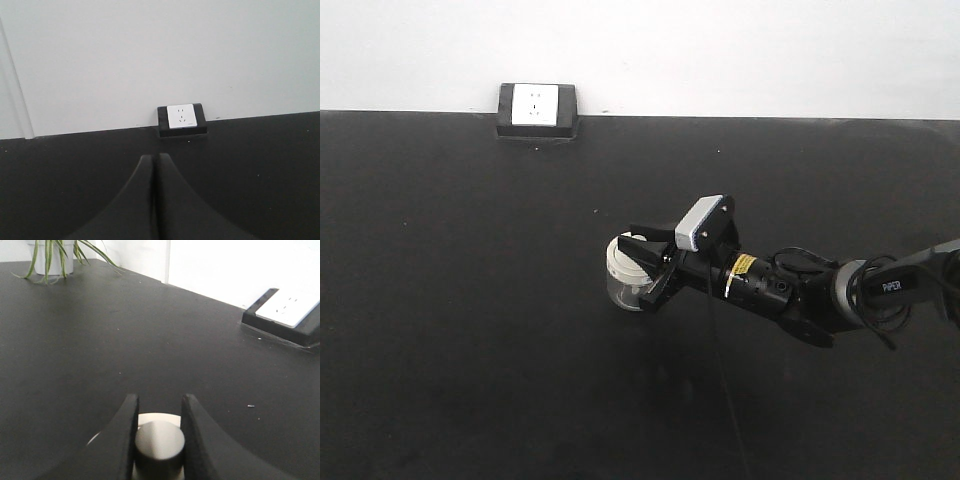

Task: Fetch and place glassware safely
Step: 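Extend the right gripper forward over the countertop and lower the jar, then set the jar on the countertop and open the right gripper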

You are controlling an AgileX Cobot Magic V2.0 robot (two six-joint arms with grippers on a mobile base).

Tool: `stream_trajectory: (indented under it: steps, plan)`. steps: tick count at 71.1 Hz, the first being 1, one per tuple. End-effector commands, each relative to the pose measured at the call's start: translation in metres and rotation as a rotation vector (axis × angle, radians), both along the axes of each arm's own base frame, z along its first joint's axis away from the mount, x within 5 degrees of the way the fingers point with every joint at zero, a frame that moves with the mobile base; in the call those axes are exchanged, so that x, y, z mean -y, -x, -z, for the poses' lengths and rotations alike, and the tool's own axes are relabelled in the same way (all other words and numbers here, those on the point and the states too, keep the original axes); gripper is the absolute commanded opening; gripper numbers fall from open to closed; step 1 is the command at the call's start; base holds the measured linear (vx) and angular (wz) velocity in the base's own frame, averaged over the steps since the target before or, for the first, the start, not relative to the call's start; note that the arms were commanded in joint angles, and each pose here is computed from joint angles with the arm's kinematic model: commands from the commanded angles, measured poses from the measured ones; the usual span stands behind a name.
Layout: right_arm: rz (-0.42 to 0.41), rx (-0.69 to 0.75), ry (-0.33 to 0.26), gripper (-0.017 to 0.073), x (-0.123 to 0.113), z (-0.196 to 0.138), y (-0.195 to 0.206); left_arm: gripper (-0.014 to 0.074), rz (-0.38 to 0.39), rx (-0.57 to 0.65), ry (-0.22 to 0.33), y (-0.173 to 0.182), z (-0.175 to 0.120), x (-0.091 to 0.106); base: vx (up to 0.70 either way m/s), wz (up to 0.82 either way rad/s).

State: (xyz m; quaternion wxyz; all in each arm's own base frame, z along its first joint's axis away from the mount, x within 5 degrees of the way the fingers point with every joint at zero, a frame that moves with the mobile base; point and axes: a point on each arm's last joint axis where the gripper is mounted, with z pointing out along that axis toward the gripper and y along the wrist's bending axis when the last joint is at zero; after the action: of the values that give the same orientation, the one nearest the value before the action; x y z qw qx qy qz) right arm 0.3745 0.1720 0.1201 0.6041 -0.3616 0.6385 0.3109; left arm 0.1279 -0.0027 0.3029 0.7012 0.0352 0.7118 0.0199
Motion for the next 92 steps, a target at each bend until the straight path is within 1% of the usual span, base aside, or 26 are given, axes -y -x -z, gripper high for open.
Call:
stream_trajectory:
  steps: [1, 19, 25, 30, 40, 41, 53, 57, 63, 70, 83, 86, 92]
  plan:
    - [0.002, 0.140, -0.098, -0.0001, 0.0005, -0.0352, -0.0049, -0.0007, 0.006, 0.084, 0.012, -0.0012, -0.0136, 0.0008, 0.00, 0.00]
    - [0.006, 0.135, -0.090, 0.0008, 0.0007, -0.0345, -0.0052, -0.0007, 0.006, 0.084, 0.012, -0.0012, -0.0136, 0.0008, 0.00, 0.00]
    - [0.005, 0.134, -0.089, 0.0039, 0.0007, -0.0343, -0.0050, -0.0007, 0.006, 0.084, 0.012, -0.0012, -0.0136, 0.0008, 0.00, 0.00]
    - [0.004, 0.134, -0.091, 0.0086, 0.0007, -0.0342, -0.0048, -0.0007, 0.006, 0.084, 0.012, -0.0012, -0.0136, 0.0008, 0.00, 0.00]
    - [0.005, 0.135, -0.091, 0.0242, 0.0007, -0.0343, -0.0048, -0.0007, 0.006, 0.084, 0.012, -0.0012, -0.0136, 0.0008, 0.00, 0.00]
    - [0.005, 0.135, -0.091, 0.0275, 0.0007, -0.0343, -0.0048, -0.0007, 0.006, 0.084, 0.012, -0.0012, -0.0136, 0.0008, 0.00, 0.00]
    - [0.015, 0.135, -0.095, 0.0516, 0.0012, -0.0346, -0.0055, -0.0007, 0.006, 0.084, 0.012, -0.0012, -0.0136, 0.0008, 0.00, 0.00]
    - [0.026, 0.134, -0.100, 0.0573, 0.0018, -0.0350, -0.0063, -0.0007, 0.006, 0.084, 0.012, -0.0012, -0.0136, 0.0008, 0.00, 0.00]
    - [0.040, 0.133, -0.108, 0.0625, 0.0026, -0.0355, -0.0073, -0.0007, 0.006, 0.084, 0.012, -0.0012, -0.0136, 0.0008, 0.00, 0.00]
    - [0.042, 0.132, -0.109, 0.0629, 0.0027, -0.0356, -0.0075, -0.0007, 0.006, 0.084, 0.012, -0.0012, -0.0136, 0.0008, 0.00, 0.00]
    - [0.042, 0.133, -0.108, 0.0597, 0.0027, -0.0363, -0.0075, -0.0007, 0.006, 0.084, 0.012, -0.0012, -0.0136, 0.0008, 0.00, 0.00]
    - [0.046, 0.131, -0.102, 0.0592, 0.0030, -0.0372, -0.0074, -0.0007, 0.006, 0.084, 0.012, -0.0012, -0.0136, 0.0008, 0.00, 0.00]
    - [0.064, 0.118, -0.067, 0.0591, 0.0042, -0.0395, -0.0078, -0.0007, 0.006, 0.084, 0.012, -0.0012, -0.0136, 0.0008, 0.00, 0.00]
